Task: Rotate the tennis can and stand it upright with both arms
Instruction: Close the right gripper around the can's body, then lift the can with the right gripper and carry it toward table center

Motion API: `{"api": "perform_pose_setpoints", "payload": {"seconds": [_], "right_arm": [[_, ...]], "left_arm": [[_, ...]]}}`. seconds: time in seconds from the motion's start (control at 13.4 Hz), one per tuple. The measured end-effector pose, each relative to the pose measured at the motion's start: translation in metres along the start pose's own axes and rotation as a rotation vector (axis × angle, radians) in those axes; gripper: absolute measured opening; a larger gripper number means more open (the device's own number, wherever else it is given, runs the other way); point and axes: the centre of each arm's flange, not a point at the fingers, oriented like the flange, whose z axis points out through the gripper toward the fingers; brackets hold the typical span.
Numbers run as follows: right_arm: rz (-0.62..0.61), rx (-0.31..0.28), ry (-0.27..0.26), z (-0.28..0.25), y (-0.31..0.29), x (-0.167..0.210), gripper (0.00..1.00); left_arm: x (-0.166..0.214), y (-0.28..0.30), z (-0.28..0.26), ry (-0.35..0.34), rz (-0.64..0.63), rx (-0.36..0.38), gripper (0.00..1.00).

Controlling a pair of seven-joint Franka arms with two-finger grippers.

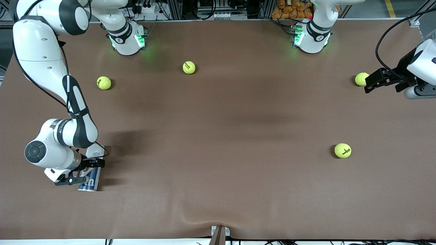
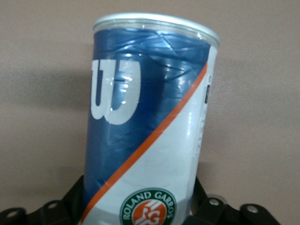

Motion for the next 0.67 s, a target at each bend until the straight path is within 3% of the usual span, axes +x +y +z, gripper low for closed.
{"api": "perform_pose_setpoints", "payload": {"seconds": [0.15, 0.37, 0.67], "right_arm": [[-0.003, 0.000, 0.013, -0.005, -0.001, 0.004, 0.67], [-0.059, 0.013, 0.068, -0.032, -0.024, 0.022, 0.70], [-0.318, 0.043, 0.176, -0.101, -0.103, 0.042, 0.70]], "left_arm": [[0.000, 0.000, 0.001, -0.001, 0.000, 0.000, 1.00], [0.001, 0.000, 0.001, -0.002, 0.001, 0.000, 1.00], [0.001, 0.000, 0.002, -0.002, 0.001, 0.000, 1.00]]}}
